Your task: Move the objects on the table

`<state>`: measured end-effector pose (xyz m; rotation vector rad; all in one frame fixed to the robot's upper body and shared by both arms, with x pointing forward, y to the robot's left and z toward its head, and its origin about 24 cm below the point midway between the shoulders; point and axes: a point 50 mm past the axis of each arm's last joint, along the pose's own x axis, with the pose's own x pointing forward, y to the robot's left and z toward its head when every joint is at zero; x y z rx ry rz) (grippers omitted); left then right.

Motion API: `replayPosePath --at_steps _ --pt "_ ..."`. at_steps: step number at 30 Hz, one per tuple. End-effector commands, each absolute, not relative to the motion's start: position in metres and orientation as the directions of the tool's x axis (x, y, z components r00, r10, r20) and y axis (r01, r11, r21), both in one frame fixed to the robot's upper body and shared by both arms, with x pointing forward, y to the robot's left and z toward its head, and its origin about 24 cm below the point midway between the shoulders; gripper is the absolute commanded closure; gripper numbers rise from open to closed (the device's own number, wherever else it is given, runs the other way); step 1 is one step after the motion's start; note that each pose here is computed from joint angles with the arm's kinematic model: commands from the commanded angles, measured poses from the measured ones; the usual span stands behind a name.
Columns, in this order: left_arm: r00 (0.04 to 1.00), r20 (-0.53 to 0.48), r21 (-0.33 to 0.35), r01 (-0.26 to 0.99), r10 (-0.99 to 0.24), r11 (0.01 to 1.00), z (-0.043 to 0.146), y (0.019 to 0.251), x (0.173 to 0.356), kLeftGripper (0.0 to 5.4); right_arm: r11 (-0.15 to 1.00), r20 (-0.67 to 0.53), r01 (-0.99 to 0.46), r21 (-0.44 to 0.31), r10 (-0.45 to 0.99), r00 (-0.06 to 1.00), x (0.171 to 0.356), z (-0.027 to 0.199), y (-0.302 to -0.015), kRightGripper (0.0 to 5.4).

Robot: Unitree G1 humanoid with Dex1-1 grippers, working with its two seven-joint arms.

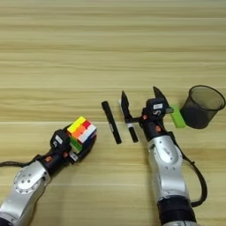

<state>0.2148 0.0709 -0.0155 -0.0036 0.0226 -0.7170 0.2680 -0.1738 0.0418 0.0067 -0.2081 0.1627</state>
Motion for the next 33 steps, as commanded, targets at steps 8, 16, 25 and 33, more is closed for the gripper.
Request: replayPosePath --at_steps 8,16,25,33 --pt "0.768 -0.052 -0.030 0.638 -0.639 0.770 -0.022 0.077 0.211 0.58 0.987 0.202 -0.161 -0.019 0.161 0.966 0.269 0.041 -0.172 0.00" --pt "0.779 0.002 -0.034 0.627 -0.627 0.778 -0.015 0.079 0.213 0.03 0.987 0.201 -0.160 -0.021 0.161 0.966 0.269 0.040 -0.172 0.00" --pt "0.782 0.053 -0.049 0.624 -0.621 0.780 -0.007 0.080 0.213 0.03 0.987 0.199 -0.160 -0.023 0.162 0.967 0.269 0.040 -0.172 0.00" --pt "0.770 0.091 -0.072 0.637 -0.631 0.767 -0.002 0.080 0.211 0.03 0.987 0.199 -0.161 -0.023 0.163 0.966 0.269 0.039 -0.172 0.00"
